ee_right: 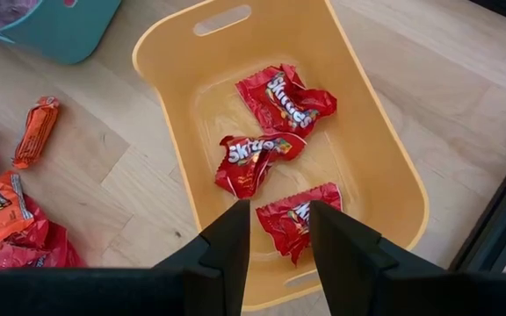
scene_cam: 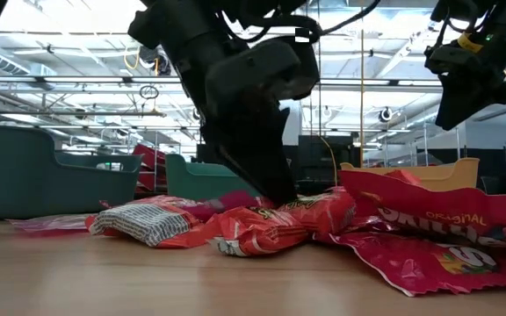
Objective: Sort candy
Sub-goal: Put the orange chocolate into the blue bin
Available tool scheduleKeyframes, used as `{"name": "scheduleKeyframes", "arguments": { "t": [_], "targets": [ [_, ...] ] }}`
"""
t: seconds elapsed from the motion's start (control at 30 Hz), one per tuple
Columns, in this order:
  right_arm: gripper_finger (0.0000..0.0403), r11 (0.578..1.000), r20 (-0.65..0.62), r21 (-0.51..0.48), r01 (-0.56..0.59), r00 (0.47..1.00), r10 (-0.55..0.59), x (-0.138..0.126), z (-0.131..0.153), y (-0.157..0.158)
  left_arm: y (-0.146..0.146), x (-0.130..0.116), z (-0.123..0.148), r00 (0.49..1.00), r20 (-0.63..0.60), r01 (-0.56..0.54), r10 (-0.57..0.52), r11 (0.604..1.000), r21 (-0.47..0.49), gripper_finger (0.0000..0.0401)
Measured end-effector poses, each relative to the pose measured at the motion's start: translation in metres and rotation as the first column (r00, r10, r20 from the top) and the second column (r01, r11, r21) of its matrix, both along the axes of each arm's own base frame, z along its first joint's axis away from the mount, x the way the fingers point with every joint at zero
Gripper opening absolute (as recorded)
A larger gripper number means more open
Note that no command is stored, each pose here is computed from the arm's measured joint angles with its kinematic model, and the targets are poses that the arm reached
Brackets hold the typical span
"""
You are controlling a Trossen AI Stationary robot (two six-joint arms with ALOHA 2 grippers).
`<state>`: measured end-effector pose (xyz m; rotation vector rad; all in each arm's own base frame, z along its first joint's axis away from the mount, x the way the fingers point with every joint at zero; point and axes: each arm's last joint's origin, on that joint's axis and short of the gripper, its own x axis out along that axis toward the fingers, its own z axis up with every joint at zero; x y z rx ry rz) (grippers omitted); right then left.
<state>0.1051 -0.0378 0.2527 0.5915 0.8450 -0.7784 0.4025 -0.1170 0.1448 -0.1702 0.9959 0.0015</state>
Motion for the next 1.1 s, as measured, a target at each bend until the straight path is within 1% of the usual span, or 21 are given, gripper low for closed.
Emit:
{"name": "scheduleKeyframes", "arguments": {
  "t": [0.13,0.2,0.43,0.53,0.6,0.67,0.77,0.9,1.1],
  "targets": [
    [0.0112,1.000,-0.001,-0.001,-0.002,1.000,0.002,0.000,0.000,0.000,0.001,-0.005,0.020,1.000,0.025,-0.002,0.002,1.000,-0.001,0.0023],
    [0.0112,1.000,-0.002,-0.003,-0.004,1.000,0.004,0.000,0.000,0.000,0.004,-0.009,0.031,0.999,0.037,-0.023,0.022,0.999,0.026,0.0023],
    [0.0112,1.000,0.003,0.000,0.002,1.000,-0.002,0.000,0.000,0.000,0.015,-0.025,0.082,0.982,0.156,-0.128,0.108,0.984,0.123,0.0023],
    [0.0112,1.000,0.005,0.002,0.006,1.000,-0.006,0.000,0.000,0.000,0.021,-0.037,0.102,0.965,0.190,-0.207,0.180,0.969,0.133,0.0023],
    [0.0112,1.000,0.007,0.004,0.010,1.000,-0.010,0.000,0.000,0.000,0.027,-0.049,0.115,0.946,0.195,-0.288,0.258,0.946,0.147,0.0023],
    [0.0112,1.000,0.013,0.005,0.014,1.000,-0.014,0.001,0.000,0.000,0.033,-0.064,0.123,0.917,0.193,-0.381,0.350,0.912,0.153,0.0023],
    [0.0112,1.000,0.017,0.009,0.022,1.000,-0.022,0.001,0.000,0.000,0.042,-0.092,0.125,0.873,0.129,-0.487,0.471,0.857,0.169,0.0023],
    [0.0112,1.000,0.018,0.012,0.027,0.999,-0.027,0.001,0.000,0.000,0.045,-0.132,0.119,0.796,0.068,-0.605,0.602,0.784,0.138,0.0023],
    [0.0112,0.998,0.033,0.030,0.060,0.998,-0.061,0.001,0.000,0.000,0.041,-0.184,0.098,0.682,0.057,-0.731,0.729,0.682,0.020,0.0023]
  ]
}}
